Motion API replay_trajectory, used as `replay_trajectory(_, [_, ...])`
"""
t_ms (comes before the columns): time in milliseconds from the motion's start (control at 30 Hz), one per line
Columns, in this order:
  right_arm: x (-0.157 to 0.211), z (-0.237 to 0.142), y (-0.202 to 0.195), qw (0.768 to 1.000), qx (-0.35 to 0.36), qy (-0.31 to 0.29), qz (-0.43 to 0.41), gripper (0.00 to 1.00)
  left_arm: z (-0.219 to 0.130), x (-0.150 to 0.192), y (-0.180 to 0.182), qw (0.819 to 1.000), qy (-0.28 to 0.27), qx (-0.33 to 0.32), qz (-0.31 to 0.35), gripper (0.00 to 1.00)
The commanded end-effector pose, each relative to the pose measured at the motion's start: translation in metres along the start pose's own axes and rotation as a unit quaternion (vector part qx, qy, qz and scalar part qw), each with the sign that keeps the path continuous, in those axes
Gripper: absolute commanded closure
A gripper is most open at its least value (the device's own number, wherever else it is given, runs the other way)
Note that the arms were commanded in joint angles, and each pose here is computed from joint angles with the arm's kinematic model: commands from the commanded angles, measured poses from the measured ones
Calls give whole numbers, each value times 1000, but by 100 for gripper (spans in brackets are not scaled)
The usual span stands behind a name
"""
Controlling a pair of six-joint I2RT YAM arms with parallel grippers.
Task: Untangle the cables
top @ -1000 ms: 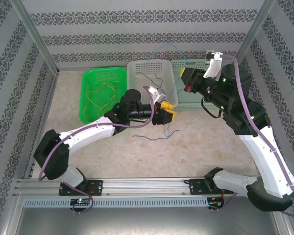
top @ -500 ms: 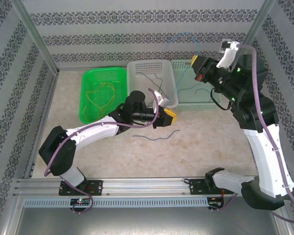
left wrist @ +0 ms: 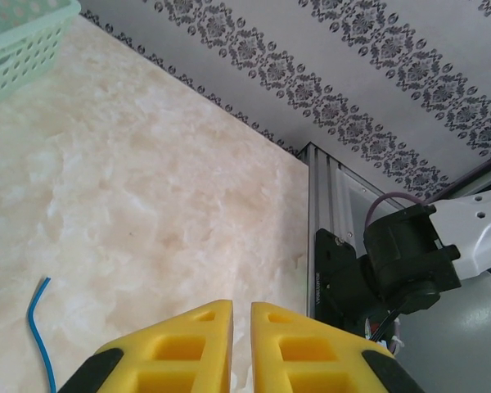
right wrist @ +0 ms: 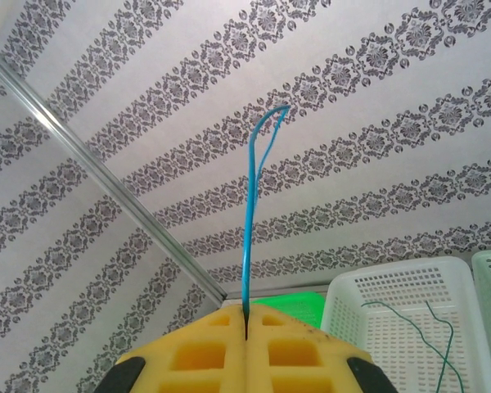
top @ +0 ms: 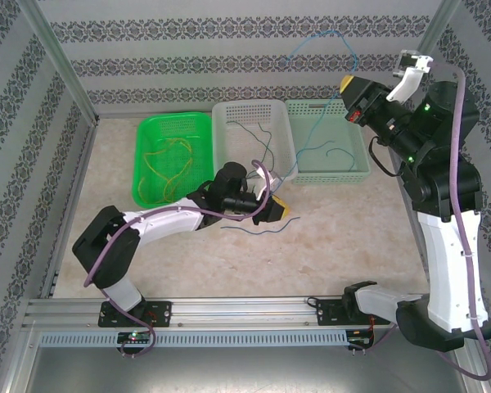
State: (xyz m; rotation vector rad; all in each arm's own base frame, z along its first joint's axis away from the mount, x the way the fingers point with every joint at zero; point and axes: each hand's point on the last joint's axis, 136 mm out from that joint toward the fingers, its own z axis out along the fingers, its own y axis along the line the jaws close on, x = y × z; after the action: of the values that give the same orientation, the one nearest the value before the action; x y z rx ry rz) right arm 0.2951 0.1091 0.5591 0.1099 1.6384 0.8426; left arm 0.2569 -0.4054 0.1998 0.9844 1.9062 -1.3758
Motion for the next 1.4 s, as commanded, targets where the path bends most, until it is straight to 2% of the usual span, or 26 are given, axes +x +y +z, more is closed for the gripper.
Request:
replay_trajectory(0, [-9, -7, 8, 1000, -14, -8, 6, 100, 6, 17, 0, 1000, 22, 9, -4, 86])
replay_trajectory(200, [-9, -7, -2, 1000, -4, -6, 12, 100, 5, 35, 7, 999, 36, -4, -18, 93])
replay_trajectory(767, [-15, -3, -20, 1000, 15, -10, 20, 100, -5, 77, 20, 995, 74, -38, -47, 94])
replay_trajectory(933, [-19, -4, -24, 1000, 23, -15, 16, 100, -10, 84, 22, 994, 79, -51, -49, 97])
replay_trajectory(1367, [-46, -25, -45, 988, 121, -67, -66, 100, -24, 102, 39, 987, 98, -118, -55, 100])
